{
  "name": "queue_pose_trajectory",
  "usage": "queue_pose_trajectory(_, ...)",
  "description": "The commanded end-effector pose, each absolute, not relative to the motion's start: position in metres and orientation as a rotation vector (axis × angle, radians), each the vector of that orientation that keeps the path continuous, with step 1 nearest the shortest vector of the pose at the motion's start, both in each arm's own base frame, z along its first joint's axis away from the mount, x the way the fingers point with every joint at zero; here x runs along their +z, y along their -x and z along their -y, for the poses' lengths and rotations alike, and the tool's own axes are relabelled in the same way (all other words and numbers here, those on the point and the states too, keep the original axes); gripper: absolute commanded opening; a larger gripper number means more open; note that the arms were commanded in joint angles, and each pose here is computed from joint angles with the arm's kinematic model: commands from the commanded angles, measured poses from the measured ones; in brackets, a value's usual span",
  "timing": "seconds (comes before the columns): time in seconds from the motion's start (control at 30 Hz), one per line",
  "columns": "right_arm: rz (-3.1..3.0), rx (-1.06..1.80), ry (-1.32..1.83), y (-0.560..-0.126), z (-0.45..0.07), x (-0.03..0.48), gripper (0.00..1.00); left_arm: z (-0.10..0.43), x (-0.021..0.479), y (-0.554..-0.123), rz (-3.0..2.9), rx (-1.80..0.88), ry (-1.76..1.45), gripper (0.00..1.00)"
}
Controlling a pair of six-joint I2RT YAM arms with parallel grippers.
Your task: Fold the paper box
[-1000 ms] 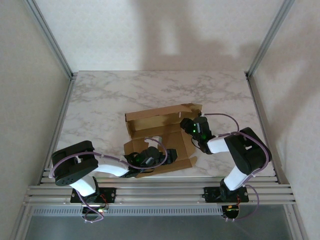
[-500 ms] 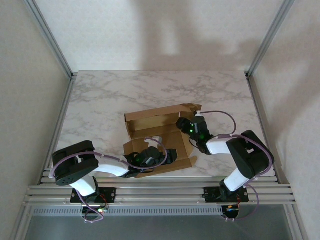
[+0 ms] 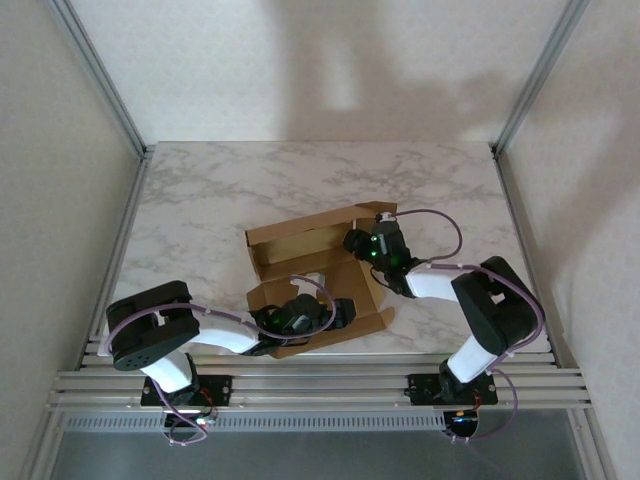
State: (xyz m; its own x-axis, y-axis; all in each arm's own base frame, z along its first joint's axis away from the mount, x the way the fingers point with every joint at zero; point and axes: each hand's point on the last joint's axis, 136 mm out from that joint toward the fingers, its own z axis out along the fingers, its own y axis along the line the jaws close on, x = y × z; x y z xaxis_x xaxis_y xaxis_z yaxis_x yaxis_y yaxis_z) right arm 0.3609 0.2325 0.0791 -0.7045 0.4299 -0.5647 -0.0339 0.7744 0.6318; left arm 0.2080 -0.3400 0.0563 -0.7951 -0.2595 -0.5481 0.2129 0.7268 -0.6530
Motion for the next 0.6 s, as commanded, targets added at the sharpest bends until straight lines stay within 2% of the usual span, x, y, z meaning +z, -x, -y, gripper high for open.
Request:
queue_pose_trajectory(0.0,-2.331,0.696,-0.273,-0.352,-0.229,0.058,0.46,0.341,0.042,-0.200,-2.344,-0.934,0.007,0.99)
queue_pose_trajectory(0.57,-2.399,0.655,-0.188,-0.345,-0.249,0.038,0.44,0.343,0.040,-0.198,-2.352,-0.921,-0.015,0.99)
